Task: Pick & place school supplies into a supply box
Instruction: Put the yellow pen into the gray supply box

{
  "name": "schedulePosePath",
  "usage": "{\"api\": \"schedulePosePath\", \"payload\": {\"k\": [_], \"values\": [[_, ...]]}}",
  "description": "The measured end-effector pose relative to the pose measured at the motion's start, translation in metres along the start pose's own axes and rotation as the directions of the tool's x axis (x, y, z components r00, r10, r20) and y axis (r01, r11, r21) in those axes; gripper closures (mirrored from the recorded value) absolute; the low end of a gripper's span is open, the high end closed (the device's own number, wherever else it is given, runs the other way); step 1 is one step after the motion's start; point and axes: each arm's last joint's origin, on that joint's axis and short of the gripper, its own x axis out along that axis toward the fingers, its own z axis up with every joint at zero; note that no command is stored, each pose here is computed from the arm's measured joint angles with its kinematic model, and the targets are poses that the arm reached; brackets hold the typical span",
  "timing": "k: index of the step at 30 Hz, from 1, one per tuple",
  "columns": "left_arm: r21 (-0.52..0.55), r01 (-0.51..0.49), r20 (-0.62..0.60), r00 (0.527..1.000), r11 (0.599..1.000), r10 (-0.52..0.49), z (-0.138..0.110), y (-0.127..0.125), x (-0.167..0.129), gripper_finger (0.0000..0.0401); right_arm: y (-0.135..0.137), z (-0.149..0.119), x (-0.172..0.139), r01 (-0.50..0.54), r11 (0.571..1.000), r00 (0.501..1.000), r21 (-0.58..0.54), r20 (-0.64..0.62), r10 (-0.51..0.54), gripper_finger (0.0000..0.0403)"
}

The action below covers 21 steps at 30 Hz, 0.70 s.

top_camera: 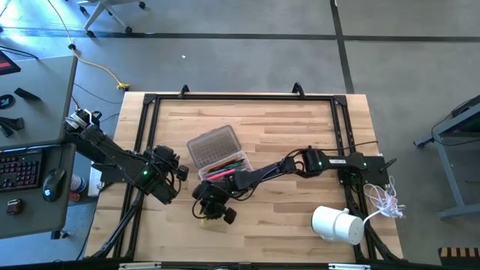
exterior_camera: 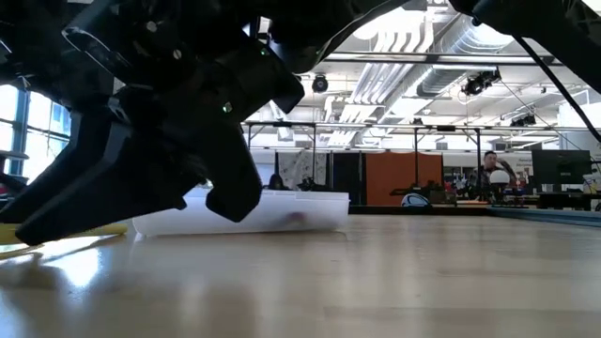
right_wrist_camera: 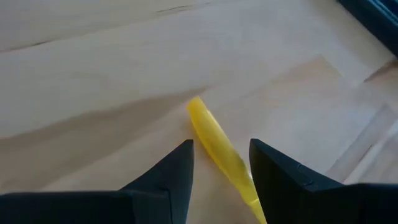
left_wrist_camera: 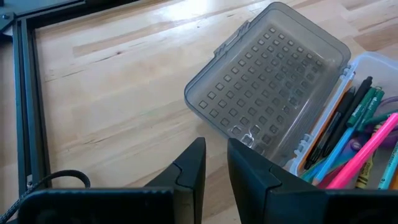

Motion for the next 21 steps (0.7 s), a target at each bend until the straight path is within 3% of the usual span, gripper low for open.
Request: {"api": "schedulePosePath", "payload": {"k": [13,21], "values": [[0.002,0.000,0.000,1.000,1.000,0.000,0.000,0.000,0.000,0.0300,0.006,-0.002,0.001,-0.031,1.000,0.998,-0.001,-0.049,0.031,0.0268],[0.002,-0.001,0.000,1.000,1.000,0.001,0.000,0.000,0.000,0.0300,0.016,0.005,0.005,-0.057,0.998,0.997,-0.031,-0.055,0.055,0.0320]]}}
